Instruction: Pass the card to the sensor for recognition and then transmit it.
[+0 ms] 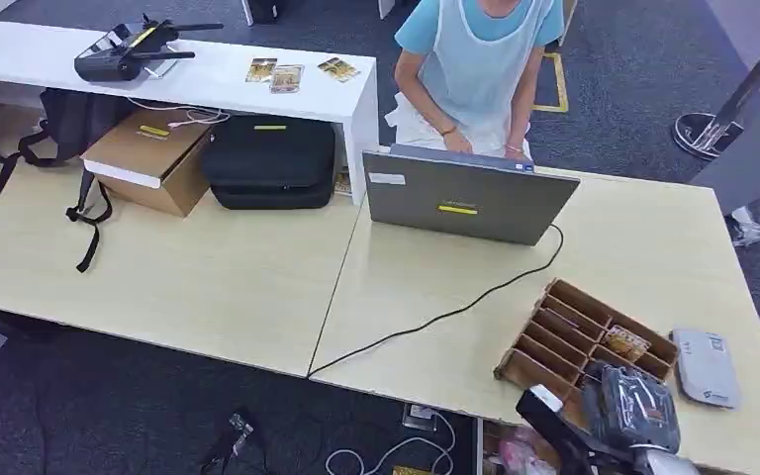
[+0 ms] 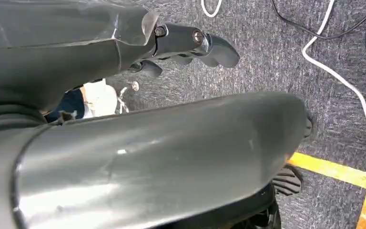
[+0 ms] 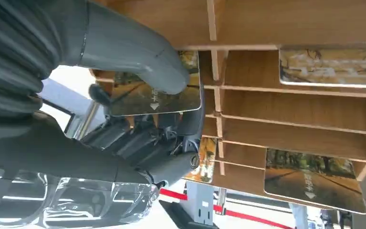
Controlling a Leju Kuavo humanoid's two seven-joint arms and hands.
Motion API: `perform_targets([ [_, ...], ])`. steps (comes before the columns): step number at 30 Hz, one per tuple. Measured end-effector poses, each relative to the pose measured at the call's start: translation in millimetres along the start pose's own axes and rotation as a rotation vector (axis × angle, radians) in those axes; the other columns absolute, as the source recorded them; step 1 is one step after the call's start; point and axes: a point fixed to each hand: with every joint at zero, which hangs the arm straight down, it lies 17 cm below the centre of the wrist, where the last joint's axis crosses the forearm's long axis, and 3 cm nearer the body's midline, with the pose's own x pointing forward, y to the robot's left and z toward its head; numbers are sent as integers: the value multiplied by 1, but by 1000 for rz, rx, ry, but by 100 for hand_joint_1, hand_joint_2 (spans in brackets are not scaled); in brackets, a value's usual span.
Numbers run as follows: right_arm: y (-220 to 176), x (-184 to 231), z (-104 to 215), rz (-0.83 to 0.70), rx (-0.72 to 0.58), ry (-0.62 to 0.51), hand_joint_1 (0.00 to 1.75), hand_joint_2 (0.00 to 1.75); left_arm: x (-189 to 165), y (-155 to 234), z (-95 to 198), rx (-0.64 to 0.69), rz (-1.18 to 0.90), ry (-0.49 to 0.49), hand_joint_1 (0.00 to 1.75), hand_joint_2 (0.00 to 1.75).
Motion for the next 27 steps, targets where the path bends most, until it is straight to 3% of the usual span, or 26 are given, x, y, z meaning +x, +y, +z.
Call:
perform_targets([
  [14, -18, 4, -3, -46, -80, -28, 175, 175, 0, 1, 0, 5, 9, -1, 0, 0],
  [24, -125, 43, -12, -189, -466, -222, 175, 175, 0, 0, 0, 2, 5, -1, 0, 0],
  [27, -153, 53, -18, -229, -530, -264, 175, 175, 2, -1, 0, -1, -5, -3, 0, 0],
])
